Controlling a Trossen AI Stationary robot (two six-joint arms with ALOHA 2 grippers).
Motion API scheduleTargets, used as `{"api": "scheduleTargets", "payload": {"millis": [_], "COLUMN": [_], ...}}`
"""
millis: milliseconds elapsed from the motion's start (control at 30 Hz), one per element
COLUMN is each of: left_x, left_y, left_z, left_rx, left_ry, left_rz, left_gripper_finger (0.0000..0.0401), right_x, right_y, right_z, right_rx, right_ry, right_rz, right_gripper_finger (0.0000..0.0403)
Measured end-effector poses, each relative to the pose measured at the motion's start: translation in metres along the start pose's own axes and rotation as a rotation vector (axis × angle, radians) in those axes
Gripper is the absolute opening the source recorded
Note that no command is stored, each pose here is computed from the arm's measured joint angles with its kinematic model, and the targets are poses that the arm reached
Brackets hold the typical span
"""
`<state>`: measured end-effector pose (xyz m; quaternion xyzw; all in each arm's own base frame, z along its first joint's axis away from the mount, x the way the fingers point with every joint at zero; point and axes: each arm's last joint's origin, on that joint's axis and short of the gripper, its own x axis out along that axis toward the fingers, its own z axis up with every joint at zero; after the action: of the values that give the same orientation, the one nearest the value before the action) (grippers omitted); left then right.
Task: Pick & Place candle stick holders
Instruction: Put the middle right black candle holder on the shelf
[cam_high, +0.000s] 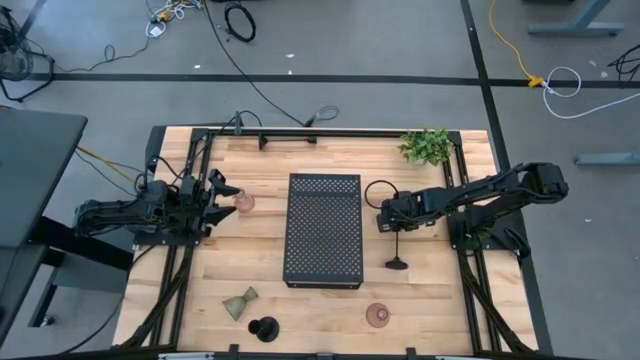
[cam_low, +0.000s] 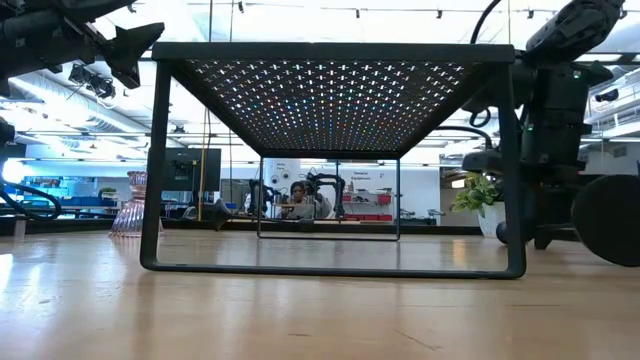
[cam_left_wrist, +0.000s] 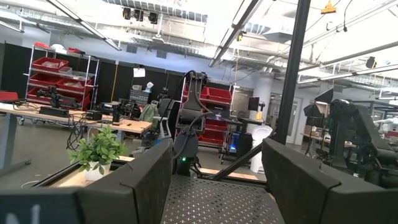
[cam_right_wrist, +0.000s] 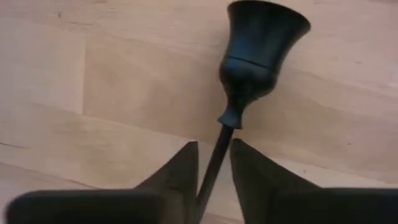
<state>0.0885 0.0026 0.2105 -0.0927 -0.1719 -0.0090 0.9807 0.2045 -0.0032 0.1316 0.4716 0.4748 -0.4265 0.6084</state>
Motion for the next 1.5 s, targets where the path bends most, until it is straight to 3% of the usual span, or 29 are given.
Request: {"api": "scheduleTargets", "payload": {"millis": [167,1267,1500], "left_x": [0.0000,0.0000,0.0000], "left_y": [0.0000,0.0000,0.0000], "left_z": [0.0000,0.0000,0.0000], "left_rx": [0.000,0.000,0.000], "left_ry": [0.000,0.000,0.000], "left_rz": [0.000,0.000,0.000], "left_gripper_finger": [0.0248,0.0248,0.0248], "right_x": [0.0003,0.0008,0.0004], "right_y": [0.0000,0.0028,0.0015], "right_z": [0.0000,0.0014,0.0012], "right_rx": [-0.030,-0.126,-0.130], "right_ry": [0.000,-0.051,-0.038], "right_rz": [0.002,0.019,0.006], "right_gripper_finger": [0.0012,0.0029,0.0010]}}
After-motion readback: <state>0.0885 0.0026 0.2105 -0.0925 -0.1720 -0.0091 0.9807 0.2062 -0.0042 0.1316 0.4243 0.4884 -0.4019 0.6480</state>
